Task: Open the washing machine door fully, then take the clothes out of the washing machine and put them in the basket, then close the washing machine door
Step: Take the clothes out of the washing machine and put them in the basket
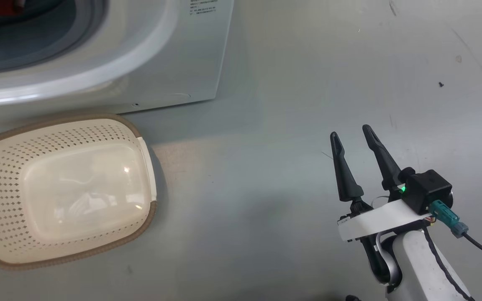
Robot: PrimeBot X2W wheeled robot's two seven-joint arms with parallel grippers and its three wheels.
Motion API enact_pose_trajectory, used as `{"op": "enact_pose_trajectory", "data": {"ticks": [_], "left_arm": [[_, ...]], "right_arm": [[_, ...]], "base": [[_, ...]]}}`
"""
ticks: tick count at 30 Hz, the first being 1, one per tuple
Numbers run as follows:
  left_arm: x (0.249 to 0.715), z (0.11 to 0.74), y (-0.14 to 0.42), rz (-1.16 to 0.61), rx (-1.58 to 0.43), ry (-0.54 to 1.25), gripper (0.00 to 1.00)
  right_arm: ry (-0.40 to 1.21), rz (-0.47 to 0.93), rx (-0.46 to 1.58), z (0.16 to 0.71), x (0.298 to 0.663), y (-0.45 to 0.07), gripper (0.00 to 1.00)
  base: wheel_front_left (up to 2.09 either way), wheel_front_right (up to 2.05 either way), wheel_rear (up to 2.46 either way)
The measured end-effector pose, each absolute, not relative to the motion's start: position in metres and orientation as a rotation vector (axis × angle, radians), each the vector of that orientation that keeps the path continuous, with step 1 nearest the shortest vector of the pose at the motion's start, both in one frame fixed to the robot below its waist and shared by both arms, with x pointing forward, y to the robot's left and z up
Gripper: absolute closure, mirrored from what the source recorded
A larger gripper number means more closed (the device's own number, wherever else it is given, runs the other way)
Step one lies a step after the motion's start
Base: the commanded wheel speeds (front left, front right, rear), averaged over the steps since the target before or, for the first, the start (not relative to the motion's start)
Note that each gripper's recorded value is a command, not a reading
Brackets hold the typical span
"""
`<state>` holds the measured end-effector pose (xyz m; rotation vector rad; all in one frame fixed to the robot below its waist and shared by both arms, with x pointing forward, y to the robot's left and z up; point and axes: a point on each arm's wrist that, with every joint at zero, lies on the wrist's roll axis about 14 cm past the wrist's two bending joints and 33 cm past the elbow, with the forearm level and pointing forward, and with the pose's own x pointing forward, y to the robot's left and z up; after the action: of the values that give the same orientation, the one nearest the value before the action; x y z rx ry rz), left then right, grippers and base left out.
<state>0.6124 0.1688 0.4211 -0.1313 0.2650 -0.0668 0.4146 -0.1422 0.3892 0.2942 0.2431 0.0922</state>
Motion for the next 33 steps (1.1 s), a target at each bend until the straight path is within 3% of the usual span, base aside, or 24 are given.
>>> {"op": "enact_pose_trajectory", "data": {"ticks": [14, 33], "left_arm": [[0.649, 0.335, 0.156, -0.061, -0.026, 0.484, 0.0], [0.672, 0.325, 0.171, -0.005, 0.065, 0.508, 0.0]], "right_arm": [[0.338, 0.024, 0.302, 0.352, 0.415, -0.159, 0.0], [0.351, 0.029, 0.307, 0.346, 0.419, -0.154, 0.0]], "base": [[0.0, 0.0, 0.0], [0.0, 0.0, 0.0]]}}
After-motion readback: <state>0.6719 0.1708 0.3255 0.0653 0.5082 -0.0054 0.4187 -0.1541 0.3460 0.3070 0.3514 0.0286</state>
